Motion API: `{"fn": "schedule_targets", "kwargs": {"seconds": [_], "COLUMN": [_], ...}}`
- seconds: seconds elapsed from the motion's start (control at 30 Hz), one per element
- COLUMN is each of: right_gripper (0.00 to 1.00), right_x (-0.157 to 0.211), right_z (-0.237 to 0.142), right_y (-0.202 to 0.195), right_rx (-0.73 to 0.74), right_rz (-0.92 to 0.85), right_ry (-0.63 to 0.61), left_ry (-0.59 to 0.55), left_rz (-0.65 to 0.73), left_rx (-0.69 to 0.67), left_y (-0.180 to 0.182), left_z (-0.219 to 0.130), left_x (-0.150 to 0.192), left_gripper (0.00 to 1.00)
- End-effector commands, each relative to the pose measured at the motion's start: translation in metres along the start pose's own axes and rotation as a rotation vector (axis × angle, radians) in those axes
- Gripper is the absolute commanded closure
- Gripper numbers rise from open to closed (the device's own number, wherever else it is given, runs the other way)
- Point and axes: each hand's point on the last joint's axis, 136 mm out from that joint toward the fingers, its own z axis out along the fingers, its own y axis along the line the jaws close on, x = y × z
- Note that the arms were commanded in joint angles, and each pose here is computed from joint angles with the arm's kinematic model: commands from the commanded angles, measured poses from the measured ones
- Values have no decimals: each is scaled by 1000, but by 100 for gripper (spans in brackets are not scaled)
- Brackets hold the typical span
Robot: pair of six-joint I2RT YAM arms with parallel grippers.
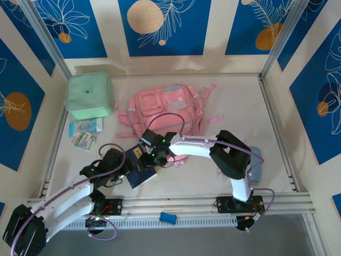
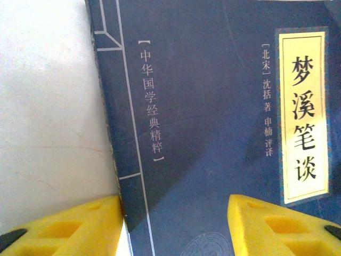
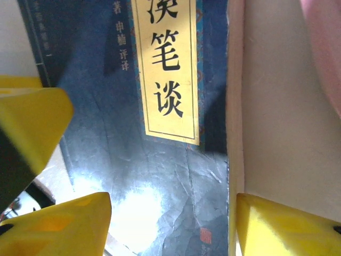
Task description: Pack the student bag
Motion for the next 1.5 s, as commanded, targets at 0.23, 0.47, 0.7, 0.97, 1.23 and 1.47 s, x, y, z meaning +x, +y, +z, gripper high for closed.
{"fn": "schedule_targets", "kwargs": {"seconds": [0.23,0.47,0.7,0.97,1.23,1.47], "right_gripper": [48,64,81,95,100,100], "right_x": [-8,-6,-4,-6,-16,-13], "right_z": [-33,-34,-32,-40,-61,-99], "right_y": [34,33,31,41,54,57], "right_rx": [-167,-173,-188,-210,-240,-257], "right_rz": [-32,-29,-23,-48,-76,-79], "right_ry": [-15,-9,-2,-17,-76,-163], "left_ry": [-12,-16,-17,-25,-77,-166], "left_rz": [3,13,11,23,64,133], "left_rx": [15,-3,-4,4,-5,-12], "left_y": [-2,1,1,-4,-11,-31], "left_z": [2,2,3,0,-18,-69], "left_x": [-2,-3,-3,-7,-22,-55], "left_gripper": [46,46,45,41,32,22]}}
